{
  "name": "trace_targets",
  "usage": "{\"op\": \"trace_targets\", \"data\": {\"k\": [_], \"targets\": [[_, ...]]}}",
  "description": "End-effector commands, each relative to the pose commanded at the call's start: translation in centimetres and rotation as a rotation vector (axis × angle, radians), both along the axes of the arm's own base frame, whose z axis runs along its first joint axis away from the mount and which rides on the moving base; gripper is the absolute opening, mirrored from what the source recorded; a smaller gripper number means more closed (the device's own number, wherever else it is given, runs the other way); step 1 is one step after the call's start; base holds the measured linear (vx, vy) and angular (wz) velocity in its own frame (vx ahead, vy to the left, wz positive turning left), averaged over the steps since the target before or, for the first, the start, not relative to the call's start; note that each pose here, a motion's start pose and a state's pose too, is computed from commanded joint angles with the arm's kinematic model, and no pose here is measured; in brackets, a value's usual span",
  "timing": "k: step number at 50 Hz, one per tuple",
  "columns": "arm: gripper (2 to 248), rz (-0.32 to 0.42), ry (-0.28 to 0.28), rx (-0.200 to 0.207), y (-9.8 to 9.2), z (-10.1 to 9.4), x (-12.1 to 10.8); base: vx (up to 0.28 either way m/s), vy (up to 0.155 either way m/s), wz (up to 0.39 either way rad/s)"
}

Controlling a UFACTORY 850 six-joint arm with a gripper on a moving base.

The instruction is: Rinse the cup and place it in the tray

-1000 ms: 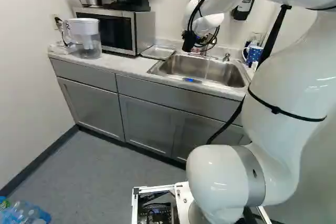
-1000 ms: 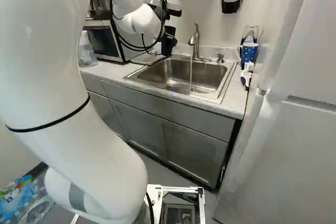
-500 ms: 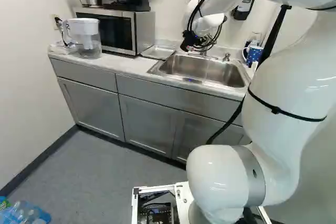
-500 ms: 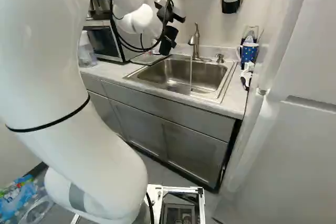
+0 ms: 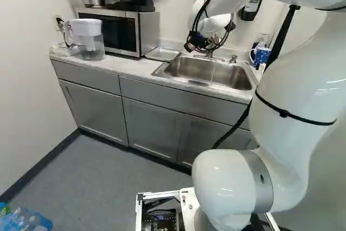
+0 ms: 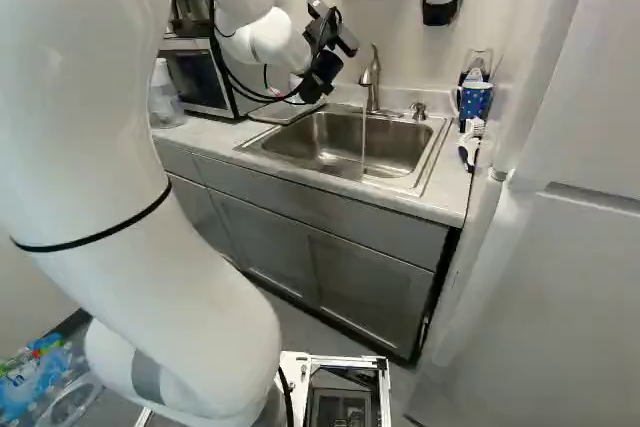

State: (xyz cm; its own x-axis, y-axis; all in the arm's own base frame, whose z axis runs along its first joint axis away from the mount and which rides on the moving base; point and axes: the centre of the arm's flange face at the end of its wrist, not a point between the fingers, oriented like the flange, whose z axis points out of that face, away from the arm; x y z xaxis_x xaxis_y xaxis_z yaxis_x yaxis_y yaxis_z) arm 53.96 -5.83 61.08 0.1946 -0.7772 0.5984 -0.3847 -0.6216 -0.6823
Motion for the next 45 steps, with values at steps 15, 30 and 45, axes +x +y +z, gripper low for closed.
{"op": "trace_targets", "data": {"k": [15, 30, 45], "targets": [[126, -0.066, -0.015, 0.142, 0.00, 0.00, 0.00, 0.000, 0.000, 0.000], [126, -0.133, -0.031, 0.285, 0.00, 0.00, 0.00, 0.000, 0.000, 0.000], [126, -0.200, -0.046, 0.429, 0.00, 0.00, 0.00, 0.000, 0.000, 0.000]]}}
